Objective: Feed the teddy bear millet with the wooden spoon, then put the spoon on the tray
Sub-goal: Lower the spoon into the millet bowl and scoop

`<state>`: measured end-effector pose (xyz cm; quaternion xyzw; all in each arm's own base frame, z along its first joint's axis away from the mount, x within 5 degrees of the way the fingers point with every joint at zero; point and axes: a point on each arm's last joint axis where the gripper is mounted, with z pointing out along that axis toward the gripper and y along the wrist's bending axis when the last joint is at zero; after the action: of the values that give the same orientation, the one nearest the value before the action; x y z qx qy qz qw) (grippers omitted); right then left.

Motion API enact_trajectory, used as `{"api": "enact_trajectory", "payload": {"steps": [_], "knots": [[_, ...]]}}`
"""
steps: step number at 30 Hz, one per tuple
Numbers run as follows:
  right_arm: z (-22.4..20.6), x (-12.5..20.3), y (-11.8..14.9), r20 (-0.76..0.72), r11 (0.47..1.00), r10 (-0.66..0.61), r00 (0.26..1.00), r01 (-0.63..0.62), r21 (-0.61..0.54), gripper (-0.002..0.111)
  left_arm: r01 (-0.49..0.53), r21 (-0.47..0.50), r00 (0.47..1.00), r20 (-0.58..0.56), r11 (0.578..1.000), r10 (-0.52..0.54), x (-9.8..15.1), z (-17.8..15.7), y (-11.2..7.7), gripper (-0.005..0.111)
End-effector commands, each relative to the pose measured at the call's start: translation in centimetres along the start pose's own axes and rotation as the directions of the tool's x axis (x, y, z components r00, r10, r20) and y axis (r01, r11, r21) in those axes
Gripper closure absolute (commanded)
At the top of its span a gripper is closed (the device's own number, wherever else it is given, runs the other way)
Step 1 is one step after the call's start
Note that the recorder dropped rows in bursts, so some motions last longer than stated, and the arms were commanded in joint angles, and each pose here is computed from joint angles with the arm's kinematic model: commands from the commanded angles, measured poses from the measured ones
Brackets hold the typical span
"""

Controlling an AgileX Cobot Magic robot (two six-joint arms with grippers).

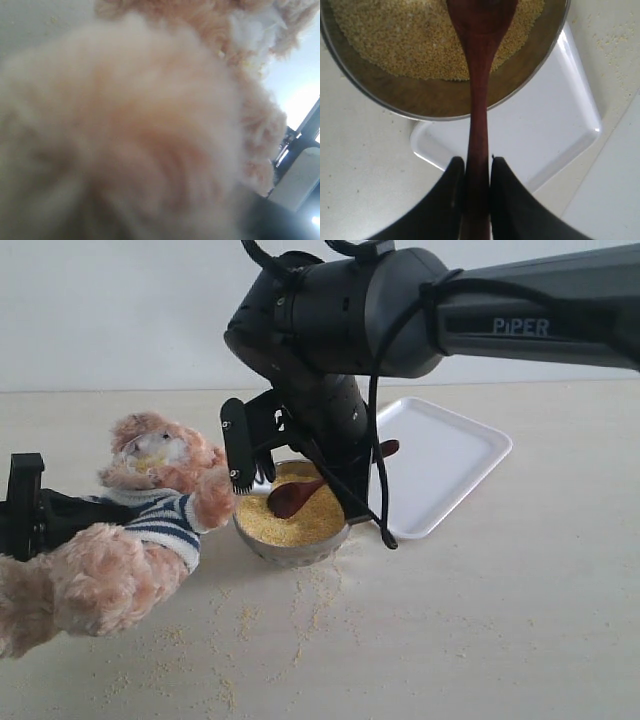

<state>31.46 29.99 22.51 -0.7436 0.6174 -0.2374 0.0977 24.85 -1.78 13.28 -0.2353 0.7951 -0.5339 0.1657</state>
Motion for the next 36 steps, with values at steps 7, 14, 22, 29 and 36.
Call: {"api": "enact_trajectory", "payload": {"steps": [7,14,22,29,36], "knots": [[-0.2,-0.5,0.2,0.065,0.999,0.035,0.997,-0.034,-0.028,0.109,-0.004,0.036,1.0,-0.002,0.999,0.004,-0.1,0.0,-0.3,0.102],[-0.3,-0.5,0.2,0.064,0.997,0.068,0.996,-0.067,-0.027,0.109,-0.004,0.036,1.0,-0.002,0.999,0.004,-0.1,0.0,-0.3,0.102],[-0.4,-0.4,0.2,0.06,0.996,0.081,0.995,-0.079,-0.03,0.109,-0.004,0.036,1.0,-0.002,0.999,0.004,-0.1,0.0,-0.3,0.102],[-0.3,0.0,0.2,0.034,0.993,0.112,0.993,-0.11,-0.049,0.109,-0.004,0.036,1.0,-0.002,0.999,0.004,-0.1,0.0,-0.3,0.102],[0.0,0.7,0.0,0.011,0.989,0.134,0.991,-0.133,-0.067,0.109,-0.004,0.036,1.0,-0.002,0.999,0.004,-0.1,0.0,-0.3,0.102]]}}
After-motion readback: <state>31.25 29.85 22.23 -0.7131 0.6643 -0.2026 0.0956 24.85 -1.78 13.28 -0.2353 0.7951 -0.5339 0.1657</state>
